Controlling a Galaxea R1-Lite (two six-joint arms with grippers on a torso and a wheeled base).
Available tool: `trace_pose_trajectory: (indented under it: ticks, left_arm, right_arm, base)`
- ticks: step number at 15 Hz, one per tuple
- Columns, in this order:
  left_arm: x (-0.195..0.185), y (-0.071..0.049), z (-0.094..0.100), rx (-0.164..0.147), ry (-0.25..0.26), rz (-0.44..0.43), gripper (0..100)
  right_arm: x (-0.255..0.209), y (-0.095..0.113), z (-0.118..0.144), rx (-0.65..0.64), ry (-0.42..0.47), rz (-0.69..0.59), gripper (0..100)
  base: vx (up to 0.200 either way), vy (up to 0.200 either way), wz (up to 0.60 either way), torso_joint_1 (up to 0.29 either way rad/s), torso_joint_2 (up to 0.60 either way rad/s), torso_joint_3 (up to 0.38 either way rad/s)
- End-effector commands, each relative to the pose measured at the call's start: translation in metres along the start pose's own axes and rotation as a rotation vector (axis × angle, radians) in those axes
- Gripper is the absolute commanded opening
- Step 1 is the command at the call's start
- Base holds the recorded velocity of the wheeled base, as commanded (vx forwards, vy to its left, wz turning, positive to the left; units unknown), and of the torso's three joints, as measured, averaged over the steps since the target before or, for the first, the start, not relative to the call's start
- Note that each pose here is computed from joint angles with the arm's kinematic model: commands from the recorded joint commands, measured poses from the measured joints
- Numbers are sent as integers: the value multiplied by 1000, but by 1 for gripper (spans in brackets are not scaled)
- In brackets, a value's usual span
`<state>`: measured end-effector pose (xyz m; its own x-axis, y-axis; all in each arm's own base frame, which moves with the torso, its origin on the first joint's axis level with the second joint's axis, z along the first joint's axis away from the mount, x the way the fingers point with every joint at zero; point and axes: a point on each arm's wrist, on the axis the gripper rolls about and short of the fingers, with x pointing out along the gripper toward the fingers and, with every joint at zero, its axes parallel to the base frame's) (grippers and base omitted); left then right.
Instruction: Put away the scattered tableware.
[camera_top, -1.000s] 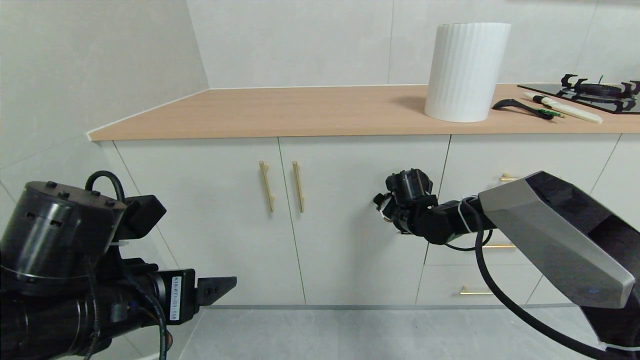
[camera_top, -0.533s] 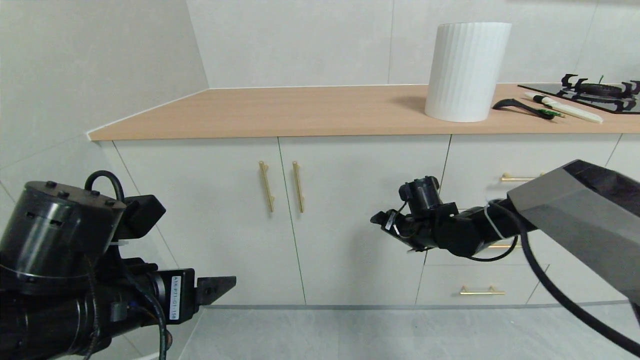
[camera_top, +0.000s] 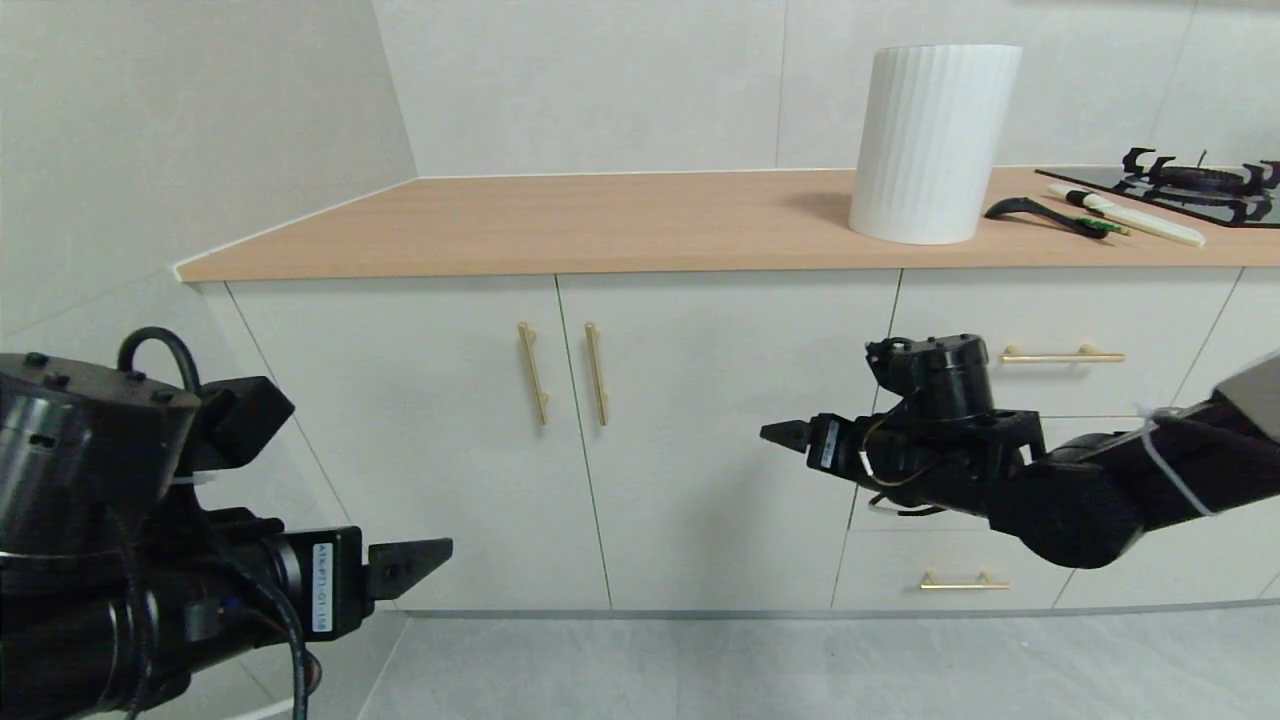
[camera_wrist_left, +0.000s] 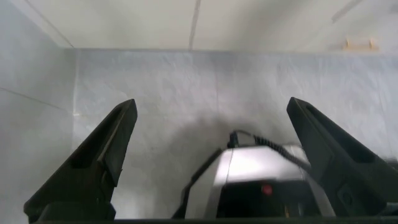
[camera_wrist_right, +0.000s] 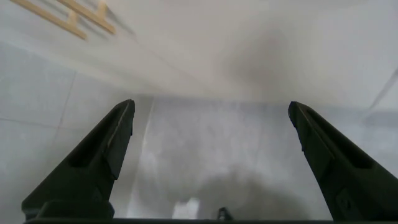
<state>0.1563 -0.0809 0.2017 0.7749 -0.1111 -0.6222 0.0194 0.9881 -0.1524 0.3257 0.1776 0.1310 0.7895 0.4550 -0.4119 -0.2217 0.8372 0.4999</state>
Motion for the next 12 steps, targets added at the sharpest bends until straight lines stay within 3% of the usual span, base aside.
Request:
trace_pose_trajectory:
  ticks: [1,2,4,6,7,8,10,12]
  left_arm:
    - [-20,11,4,-41,-82,3,100]
    - [-30,15,4,-48,-113,-4,100]
    - [-62,34,-7,-26,-215,-7,100]
    - [-87,57,-35,23,-308,38,100]
    - [-92,60,-41,34,-333,41,100]
    - [-105,68,-53,39,-394,44,100]
    - [-126,78,-71,7,-504,64,100]
    - [-140,83,-84,20,-590,92,100]
  right_arm:
    - [-62,10,27,-31,-152,-7,100]
    - [-78,11,32,-49,-192,-23,100]
    - [-142,12,33,-134,-323,-89,100]
    - [-208,7,21,-190,-430,-99,100]
    - [-221,5,18,-202,-456,-98,100]
    - [-254,-2,10,-235,-533,-120,100]
    - [-309,-22,-7,-294,-675,-238,100]
    - [-342,-27,-22,-295,-744,-284,100]
  base:
    - [0,0,0,0,0,0]
    - [0,0,0,0,0,0]
    - [0,0,0,0,0,0]
    - [0,0,0,0,0,0]
    - [0,0,0,0,0,0]
    - [0,0,0,0,0,0]
    - [0,0,0,0,0,0]
    - [0,0,0,0,0,0]
